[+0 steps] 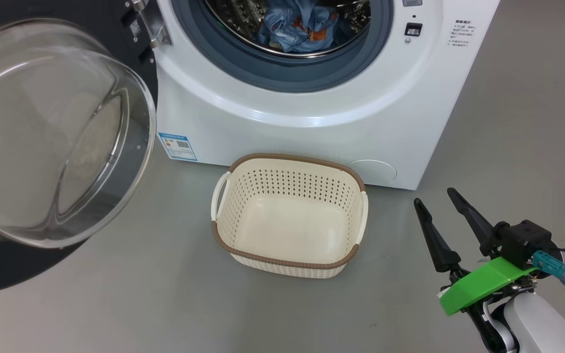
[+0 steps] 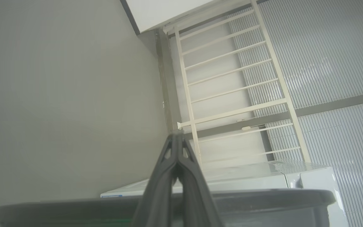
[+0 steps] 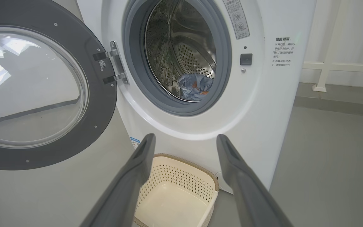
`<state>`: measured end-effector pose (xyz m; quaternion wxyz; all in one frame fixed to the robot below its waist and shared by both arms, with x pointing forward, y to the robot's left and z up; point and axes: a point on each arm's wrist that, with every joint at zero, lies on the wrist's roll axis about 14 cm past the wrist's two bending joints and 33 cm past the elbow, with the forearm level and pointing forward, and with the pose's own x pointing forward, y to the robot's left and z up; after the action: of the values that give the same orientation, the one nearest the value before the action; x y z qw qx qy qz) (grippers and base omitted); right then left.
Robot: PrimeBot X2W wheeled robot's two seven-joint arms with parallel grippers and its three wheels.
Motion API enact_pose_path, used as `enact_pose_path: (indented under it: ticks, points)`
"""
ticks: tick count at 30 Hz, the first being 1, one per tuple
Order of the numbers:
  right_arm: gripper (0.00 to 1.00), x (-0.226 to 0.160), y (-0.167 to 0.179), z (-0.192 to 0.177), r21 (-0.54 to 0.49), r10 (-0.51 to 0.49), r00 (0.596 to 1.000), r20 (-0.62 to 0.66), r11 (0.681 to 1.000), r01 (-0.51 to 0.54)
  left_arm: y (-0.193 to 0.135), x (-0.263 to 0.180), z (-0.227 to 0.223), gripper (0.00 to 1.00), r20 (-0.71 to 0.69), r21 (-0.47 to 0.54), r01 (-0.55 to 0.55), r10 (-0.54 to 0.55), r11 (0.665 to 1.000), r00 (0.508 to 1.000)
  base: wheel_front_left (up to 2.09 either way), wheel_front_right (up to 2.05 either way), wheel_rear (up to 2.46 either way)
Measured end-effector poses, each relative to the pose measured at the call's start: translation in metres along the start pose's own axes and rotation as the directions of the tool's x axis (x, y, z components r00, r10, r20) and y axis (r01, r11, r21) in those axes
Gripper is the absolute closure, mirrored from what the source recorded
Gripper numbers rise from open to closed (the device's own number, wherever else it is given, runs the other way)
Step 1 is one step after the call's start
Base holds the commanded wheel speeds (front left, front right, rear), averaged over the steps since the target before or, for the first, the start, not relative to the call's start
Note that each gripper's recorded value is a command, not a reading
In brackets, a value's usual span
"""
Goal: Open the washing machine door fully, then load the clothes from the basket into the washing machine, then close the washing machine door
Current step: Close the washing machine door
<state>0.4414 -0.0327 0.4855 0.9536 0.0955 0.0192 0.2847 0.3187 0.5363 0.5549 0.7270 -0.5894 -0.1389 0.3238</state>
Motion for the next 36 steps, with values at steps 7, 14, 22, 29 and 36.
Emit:
enact_pose_path:
  ticks: [7,14,22,29,36]
  points:
    - [0.00,0.002,0.001,0.000,0.001,0.004,1.000,0.001,1.000,-0.004,0.006,-0.003,-0.015,1.00,-0.125,0.010,-0.024,0.025,1.000,0.992,0.00,0.00,0.00]
    - [0.00,0.005,0.008,0.003,0.006,0.015,1.000,0.010,1.000,-0.015,0.006,-0.012,-0.027,1.00,-0.263,0.048,-0.024,0.036,0.999,0.964,0.00,0.00,0.00]
    - [0.00,0.003,0.021,0.016,0.005,0.029,0.999,0.041,1.000,-0.029,-0.018,-0.031,-0.058,1.00,-0.493,0.103,0.088,-0.026,0.991,0.870,0.00,0.00,0.00]
    - [0.00,-0.011,0.029,0.019,0.003,0.023,0.999,0.044,1.000,-0.023,-0.008,-0.070,-0.103,1.00,-0.688,0.088,0.158,-0.055,0.984,0.723,0.00,0.00,0.00]
    - [0.00,-0.017,0.039,0.028,0.013,0.025,0.997,0.071,1.000,-0.026,-0.025,-0.101,-0.130,1.00,-0.789,0.053,0.233,-0.102,0.971,0.606,0.00,0.00,0.00]
